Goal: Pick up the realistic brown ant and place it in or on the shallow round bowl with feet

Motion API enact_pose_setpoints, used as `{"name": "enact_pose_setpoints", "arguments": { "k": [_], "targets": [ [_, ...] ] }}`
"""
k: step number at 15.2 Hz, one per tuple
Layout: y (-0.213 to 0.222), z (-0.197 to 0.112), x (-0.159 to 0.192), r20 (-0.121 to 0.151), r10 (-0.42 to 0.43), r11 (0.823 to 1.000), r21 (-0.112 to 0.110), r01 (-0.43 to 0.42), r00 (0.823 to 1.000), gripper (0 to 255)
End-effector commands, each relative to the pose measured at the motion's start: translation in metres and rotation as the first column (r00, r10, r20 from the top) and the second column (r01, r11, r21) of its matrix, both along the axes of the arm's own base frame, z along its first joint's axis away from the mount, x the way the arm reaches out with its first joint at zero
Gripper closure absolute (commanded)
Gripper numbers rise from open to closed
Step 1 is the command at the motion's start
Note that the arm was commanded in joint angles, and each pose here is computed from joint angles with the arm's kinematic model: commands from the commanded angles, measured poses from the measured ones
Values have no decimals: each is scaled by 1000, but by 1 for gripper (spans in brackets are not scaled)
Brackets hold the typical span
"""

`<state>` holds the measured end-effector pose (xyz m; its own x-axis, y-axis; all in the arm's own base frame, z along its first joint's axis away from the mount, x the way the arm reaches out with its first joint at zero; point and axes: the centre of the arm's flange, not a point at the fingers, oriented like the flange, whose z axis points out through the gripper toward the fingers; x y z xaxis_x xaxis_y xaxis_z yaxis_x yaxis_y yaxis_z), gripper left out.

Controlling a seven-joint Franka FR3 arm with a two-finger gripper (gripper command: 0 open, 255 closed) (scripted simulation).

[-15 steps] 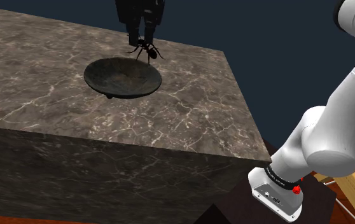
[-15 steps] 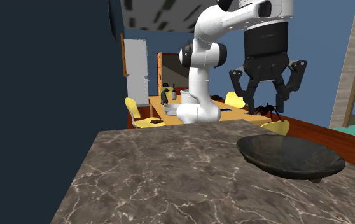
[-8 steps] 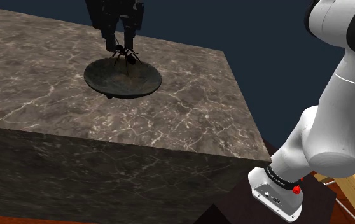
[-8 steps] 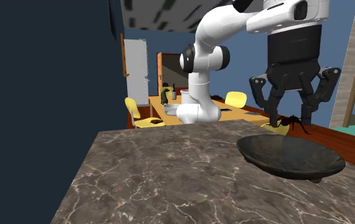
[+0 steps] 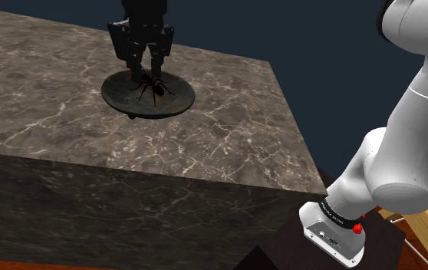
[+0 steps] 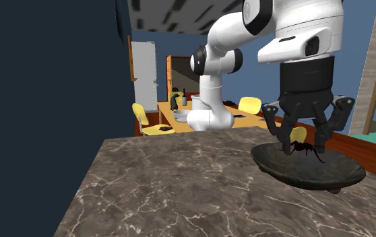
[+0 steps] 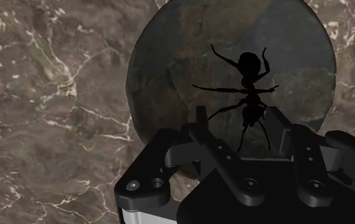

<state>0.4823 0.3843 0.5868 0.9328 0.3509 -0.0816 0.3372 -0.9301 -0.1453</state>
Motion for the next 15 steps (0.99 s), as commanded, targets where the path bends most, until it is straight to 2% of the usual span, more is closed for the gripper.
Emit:
{"name": "enact_pose_setpoints", "arguments": {
  "k": [1, 8, 9, 14, 15],
  "targets": [
    [1, -12, 0, 0, 0, 1000, 0, 0, 1000, 255],
    [1, -12, 0, 0, 0, 1000, 0, 0, 1000, 255],
    [1, -12, 0, 0, 0, 1000, 0, 0, 1000, 0],
    [1, -12, 0, 0, 0, 1000, 0, 0, 1000, 0],
    [-1, 1, 2, 0, 0, 1000, 0, 0, 1000, 0]
  ]
}}
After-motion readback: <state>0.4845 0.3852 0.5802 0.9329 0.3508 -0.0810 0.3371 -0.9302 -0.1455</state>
